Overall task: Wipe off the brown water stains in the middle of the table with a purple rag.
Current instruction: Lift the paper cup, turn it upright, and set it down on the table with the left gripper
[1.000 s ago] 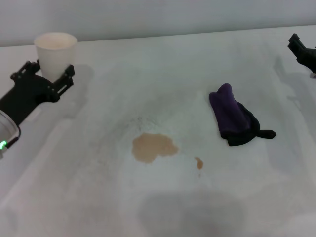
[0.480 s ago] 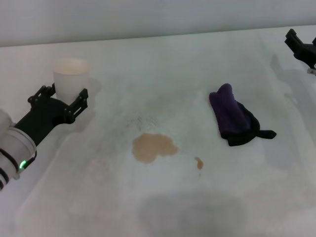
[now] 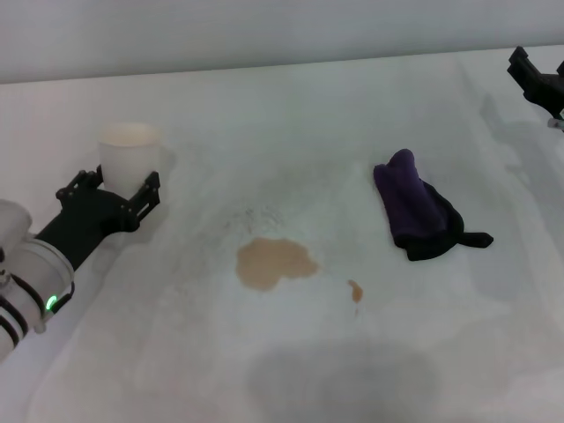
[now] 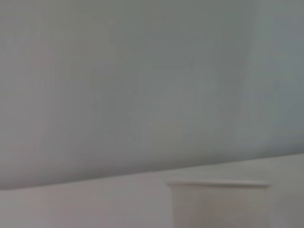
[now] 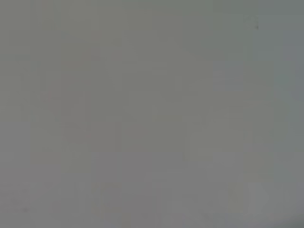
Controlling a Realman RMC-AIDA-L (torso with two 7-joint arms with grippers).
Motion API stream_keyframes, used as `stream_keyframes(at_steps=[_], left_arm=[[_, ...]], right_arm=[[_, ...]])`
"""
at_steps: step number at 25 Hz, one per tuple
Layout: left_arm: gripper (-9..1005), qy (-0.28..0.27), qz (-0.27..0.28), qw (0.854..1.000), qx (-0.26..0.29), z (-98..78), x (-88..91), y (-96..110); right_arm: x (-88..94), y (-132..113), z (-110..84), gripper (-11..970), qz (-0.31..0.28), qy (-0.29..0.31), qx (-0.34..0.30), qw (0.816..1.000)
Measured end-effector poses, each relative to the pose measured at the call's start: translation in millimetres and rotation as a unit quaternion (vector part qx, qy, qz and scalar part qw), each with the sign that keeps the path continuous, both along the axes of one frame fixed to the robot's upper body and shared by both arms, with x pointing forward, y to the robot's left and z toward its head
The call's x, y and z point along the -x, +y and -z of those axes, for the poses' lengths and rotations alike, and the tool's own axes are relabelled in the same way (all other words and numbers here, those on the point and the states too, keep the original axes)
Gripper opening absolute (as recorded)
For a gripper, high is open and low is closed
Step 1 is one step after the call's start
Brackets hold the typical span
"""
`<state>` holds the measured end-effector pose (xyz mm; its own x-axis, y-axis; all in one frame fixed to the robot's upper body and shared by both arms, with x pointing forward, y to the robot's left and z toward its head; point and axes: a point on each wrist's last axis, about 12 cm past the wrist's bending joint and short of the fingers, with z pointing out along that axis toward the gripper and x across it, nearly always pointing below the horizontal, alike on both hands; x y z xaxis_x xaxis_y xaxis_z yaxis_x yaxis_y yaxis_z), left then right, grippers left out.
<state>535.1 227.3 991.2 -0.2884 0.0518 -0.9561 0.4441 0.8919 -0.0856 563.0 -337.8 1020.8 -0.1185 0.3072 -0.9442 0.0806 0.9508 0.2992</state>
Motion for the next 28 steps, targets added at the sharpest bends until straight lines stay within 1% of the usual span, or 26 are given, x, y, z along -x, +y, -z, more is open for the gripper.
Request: stream_keyframes(at_steps=[9, 23, 28], left_arm=[[735, 0.013, -0.007, 1.0, -0.004, 4.9, 4.4, 3.4], [756, 0.016, -0.011, 1.0, -0.008, 8.0, 9.1, 6.0], [850, 0.016, -0.013, 1.0, -0.003, 9.7, 14.1, 7.2]], right_arm=[[-1.2, -3.3, -2.7, 871, 0.001, -0.006, 0.004, 1.0], [-1.1, -5.9, -3.8, 871, 0.004, -0.009, 0.007, 1.0], [-2.0, -6.5, -5.0, 870, 0.004, -0.012, 0.008, 1.0]])
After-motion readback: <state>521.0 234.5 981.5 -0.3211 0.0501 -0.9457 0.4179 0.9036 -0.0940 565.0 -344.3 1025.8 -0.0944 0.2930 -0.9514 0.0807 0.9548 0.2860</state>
